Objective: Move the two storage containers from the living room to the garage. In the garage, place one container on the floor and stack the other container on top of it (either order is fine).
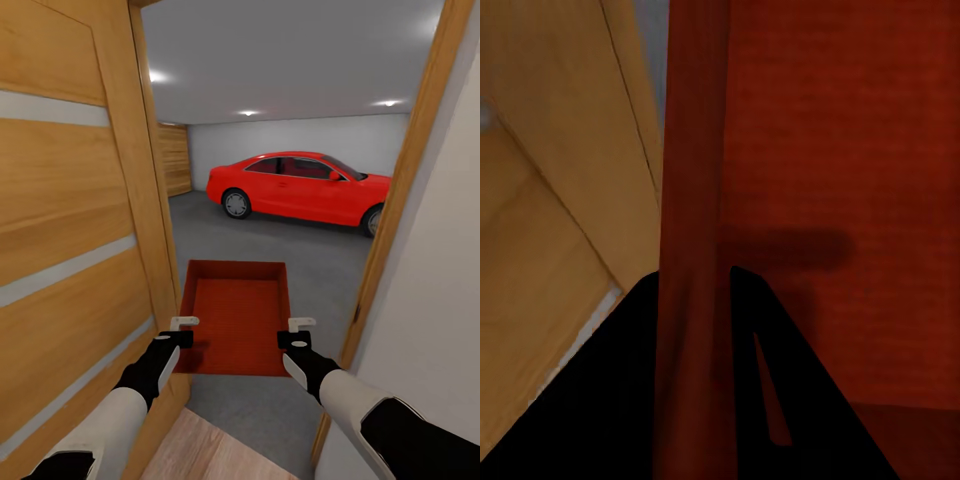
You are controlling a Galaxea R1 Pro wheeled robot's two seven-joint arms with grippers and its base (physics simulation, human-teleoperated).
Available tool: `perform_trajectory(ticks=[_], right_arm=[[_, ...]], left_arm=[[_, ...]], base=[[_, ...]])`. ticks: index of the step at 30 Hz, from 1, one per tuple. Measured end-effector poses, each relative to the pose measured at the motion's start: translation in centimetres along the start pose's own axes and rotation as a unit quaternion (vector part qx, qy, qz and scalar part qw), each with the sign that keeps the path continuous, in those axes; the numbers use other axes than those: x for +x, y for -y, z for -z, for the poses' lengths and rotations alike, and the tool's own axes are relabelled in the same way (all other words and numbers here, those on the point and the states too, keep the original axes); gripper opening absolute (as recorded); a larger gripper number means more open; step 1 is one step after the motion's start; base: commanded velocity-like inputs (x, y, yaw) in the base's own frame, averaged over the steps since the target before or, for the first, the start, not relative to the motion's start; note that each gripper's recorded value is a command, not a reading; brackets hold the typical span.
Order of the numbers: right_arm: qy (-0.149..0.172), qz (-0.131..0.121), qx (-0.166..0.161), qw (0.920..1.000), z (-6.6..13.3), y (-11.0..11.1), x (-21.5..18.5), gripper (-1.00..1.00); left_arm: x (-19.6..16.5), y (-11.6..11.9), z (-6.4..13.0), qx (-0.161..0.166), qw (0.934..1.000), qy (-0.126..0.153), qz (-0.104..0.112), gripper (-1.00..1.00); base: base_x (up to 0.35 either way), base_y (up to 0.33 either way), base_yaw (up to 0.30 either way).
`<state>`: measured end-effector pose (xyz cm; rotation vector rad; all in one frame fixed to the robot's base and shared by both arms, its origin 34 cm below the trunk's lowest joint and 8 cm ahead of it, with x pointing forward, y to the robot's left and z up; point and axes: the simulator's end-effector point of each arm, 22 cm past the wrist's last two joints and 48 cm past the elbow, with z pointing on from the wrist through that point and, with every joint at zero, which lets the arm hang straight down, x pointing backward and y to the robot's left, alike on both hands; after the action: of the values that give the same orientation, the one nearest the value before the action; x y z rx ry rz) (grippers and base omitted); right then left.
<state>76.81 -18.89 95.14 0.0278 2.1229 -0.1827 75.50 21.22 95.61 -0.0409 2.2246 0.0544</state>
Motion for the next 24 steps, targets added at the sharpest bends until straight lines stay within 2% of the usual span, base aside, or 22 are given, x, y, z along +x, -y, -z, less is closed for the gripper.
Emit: perform_trajectory(ticks=[6,11,24], right_arm=[[0.000,0.000,0.000,1.0000,0.00,-0.02,0.02,-1.00],[0.000,0.000,0.000,1.0000,-0.04,-0.01,0.02,-1.00],[0.000,0.001,0.000,1.0000,-0.08,0.13,-0.16,-1.00]], left_arm=[[0.00,-0.01,-0.01,0.000,1.0000,0.000,0.000,-1.00],[0.01,0.00,-0.05,0.000,1.0000,0.000,0.000,-1.00],[0.00,0.14,-0.03,0.000,1.0000,0.000,0.002,-1.00]], base=[[0.230,0.191,-0.001],[0.060,0.032,-0.016],[0.002,0.001,-0.187]])
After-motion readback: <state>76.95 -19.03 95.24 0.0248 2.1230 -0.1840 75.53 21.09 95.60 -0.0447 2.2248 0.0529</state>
